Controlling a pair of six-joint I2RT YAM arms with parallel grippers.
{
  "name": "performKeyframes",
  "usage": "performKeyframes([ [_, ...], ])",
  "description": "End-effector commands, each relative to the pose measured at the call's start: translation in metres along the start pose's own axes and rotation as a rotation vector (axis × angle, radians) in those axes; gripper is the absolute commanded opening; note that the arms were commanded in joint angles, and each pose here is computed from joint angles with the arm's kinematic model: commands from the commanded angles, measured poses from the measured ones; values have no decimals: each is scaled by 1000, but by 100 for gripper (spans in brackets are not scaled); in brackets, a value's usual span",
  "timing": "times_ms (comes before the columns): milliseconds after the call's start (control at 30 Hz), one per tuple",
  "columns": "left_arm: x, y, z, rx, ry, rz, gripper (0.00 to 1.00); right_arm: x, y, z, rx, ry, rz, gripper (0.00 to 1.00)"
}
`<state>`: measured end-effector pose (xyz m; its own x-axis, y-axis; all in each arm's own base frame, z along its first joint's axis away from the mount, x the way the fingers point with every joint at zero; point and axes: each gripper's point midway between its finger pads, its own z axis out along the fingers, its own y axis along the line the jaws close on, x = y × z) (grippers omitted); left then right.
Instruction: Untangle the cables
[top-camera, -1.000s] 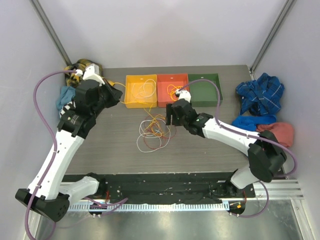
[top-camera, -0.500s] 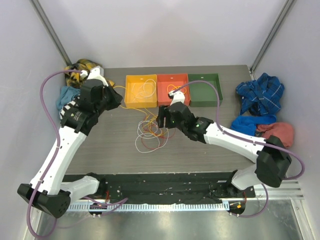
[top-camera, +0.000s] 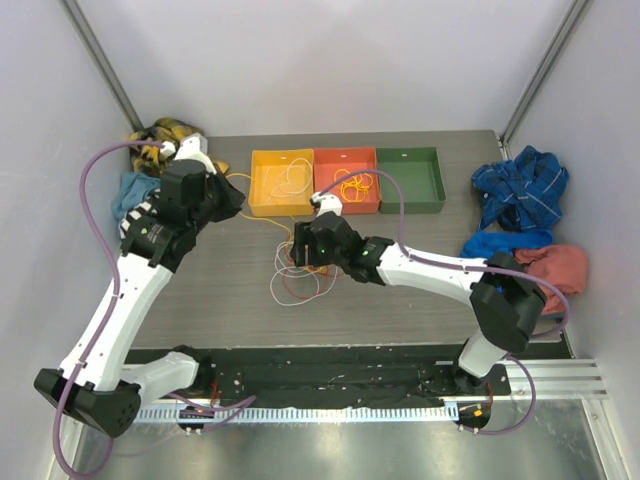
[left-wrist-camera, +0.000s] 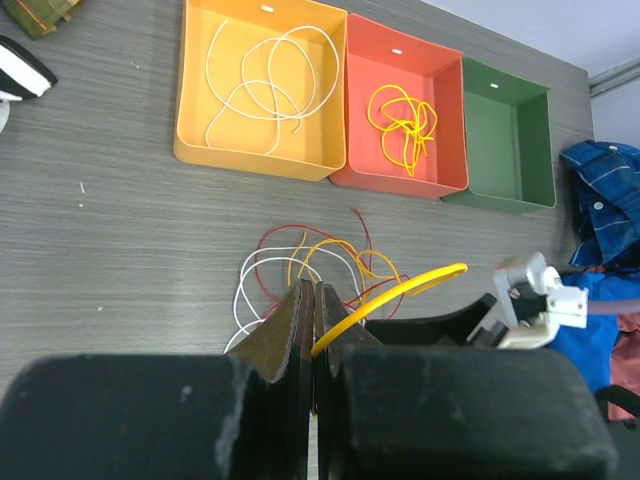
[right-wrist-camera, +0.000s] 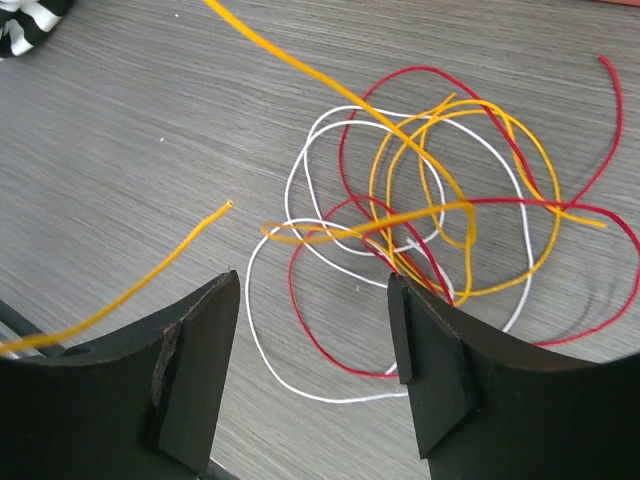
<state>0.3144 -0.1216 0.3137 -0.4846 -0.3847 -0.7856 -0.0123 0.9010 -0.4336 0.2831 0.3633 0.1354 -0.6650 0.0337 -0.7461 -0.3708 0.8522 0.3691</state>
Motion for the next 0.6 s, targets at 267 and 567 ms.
performKeyframes([
  [267,-4,-5,-19,42,-29,11,0,-52,48,28,-108,-139,162,69],
  [567,-3,-2,-24,38,-35,14,0,-40,23,59,0,-129,195,29],
])
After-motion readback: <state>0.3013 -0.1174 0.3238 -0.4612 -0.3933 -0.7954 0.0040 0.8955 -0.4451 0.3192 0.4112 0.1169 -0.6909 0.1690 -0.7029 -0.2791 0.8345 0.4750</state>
